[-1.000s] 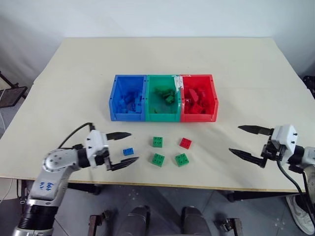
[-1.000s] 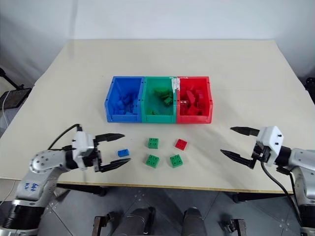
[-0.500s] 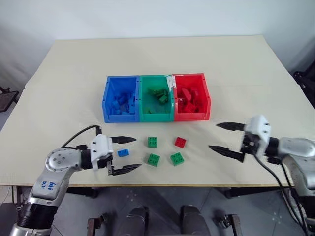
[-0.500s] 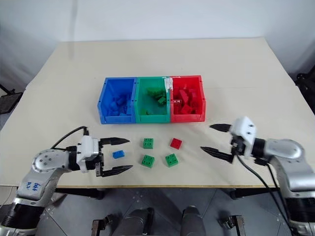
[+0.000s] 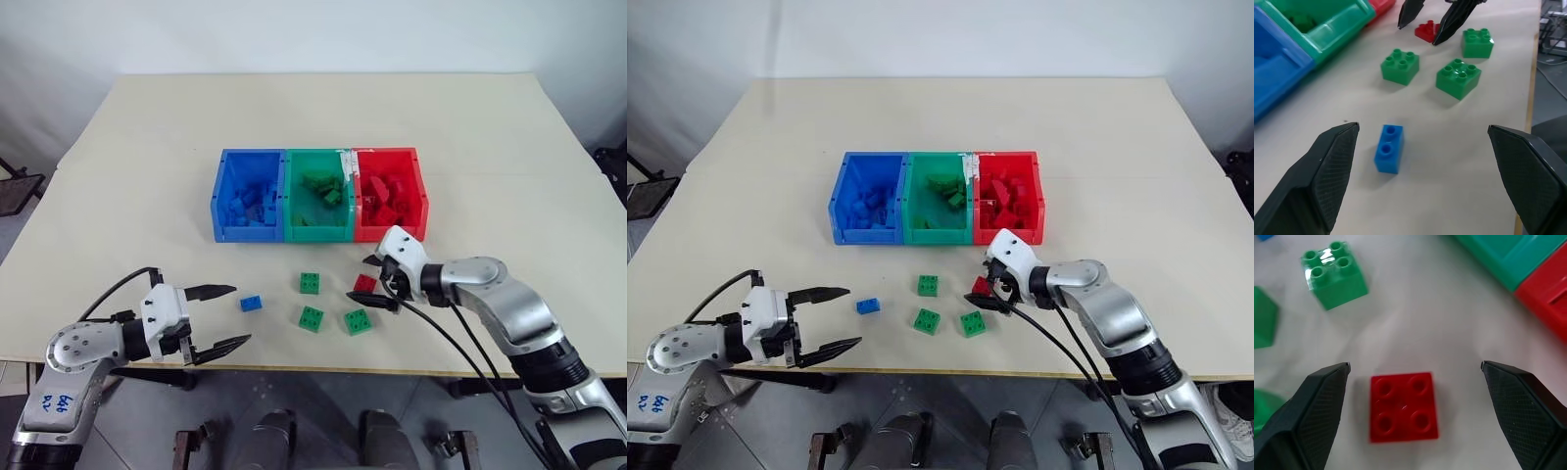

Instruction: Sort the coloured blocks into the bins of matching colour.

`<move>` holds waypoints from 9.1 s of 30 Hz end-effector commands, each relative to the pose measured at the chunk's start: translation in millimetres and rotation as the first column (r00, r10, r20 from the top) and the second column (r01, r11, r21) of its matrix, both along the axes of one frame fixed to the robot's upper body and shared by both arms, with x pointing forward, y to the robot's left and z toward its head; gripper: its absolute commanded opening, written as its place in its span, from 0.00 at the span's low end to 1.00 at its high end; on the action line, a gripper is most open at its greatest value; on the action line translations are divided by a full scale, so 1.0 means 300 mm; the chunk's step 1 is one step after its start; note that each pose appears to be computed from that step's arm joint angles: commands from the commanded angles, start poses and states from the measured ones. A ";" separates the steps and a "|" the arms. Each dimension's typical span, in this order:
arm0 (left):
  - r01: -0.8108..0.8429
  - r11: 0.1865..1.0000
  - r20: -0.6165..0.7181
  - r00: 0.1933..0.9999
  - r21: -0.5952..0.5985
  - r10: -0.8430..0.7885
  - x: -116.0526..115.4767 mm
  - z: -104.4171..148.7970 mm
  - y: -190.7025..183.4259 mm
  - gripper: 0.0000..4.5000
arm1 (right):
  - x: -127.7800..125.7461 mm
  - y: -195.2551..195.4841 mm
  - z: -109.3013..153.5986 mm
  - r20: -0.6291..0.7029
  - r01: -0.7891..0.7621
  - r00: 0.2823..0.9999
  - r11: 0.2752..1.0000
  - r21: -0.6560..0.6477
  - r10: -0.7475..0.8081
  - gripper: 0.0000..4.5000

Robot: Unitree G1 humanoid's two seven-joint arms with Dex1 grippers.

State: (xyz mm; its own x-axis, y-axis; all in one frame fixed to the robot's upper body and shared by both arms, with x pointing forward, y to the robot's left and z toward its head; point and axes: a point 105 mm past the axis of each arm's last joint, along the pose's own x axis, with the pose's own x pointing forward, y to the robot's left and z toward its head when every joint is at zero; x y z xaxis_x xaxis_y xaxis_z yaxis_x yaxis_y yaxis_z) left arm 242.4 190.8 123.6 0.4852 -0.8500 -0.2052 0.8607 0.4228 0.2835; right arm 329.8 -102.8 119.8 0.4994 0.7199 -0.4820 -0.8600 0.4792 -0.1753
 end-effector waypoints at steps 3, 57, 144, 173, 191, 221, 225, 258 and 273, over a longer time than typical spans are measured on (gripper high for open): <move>0.002 1.000 0.049 0.999 -0.013 -0.002 -0.010 0.044 -0.005 1.00 | 0.004 -0.032 -0.012 -0.002 -0.001 1.000 0.998 -0.067 0.001 0.80; 0.303 0.951 0.024 0.953 -0.057 -0.302 0.083 0.074 -0.099 1.00 | -0.328 -0.480 0.102 0.279 -0.105 0.957 0.992 0.074 0.080 0.99; 0.331 0.911 -0.155 0.941 0.247 -0.300 -0.017 0.017 -0.178 1.00 | -0.261 -0.304 0.146 0.329 -0.332 0.911 0.914 0.233 0.247 0.99; 0.411 0.817 -0.178 0.912 0.404 -0.370 0.131 -0.079 -0.370 0.65 | -0.394 -0.326 0.100 0.280 -0.200 0.951 0.954 0.224 0.133 1.00; 0.030 0.998 0.204 0.979 -0.062 -0.017 0.373 0.301 -0.416 0.33 | -0.287 -0.255 0.224 0.456 -0.119 0.882 0.883 0.454 -0.116 1.00; -0.144 0.980 0.152 0.975 -0.139 0.164 0.215 0.192 0.139 0.99 | -0.217 -0.213 0.183 0.446 -0.292 0.885 0.905 0.310 0.133 1.00; -0.223 0.972 0.108 0.967 -0.077 0.231 0.160 0.133 0.233 0.99 | -0.216 -0.199 0.163 0.412 -0.341 0.888 0.893 0.293 0.204 1.00; 0.259 0.897 -0.055 0.965 0.359 -0.256 0.321 -0.032 -0.335 0.74 | -0.352 -0.338 0.114 0.306 -0.119 0.951 0.956 0.269 0.032 1.00; 0.033 0.999 0.200 0.979 0.000 -0.032 0.343 0.151 -0.147 0.33 | -0.284 -0.281 0.168 0.409 -0.146 0.912 0.925 0.350 -0.011 1.00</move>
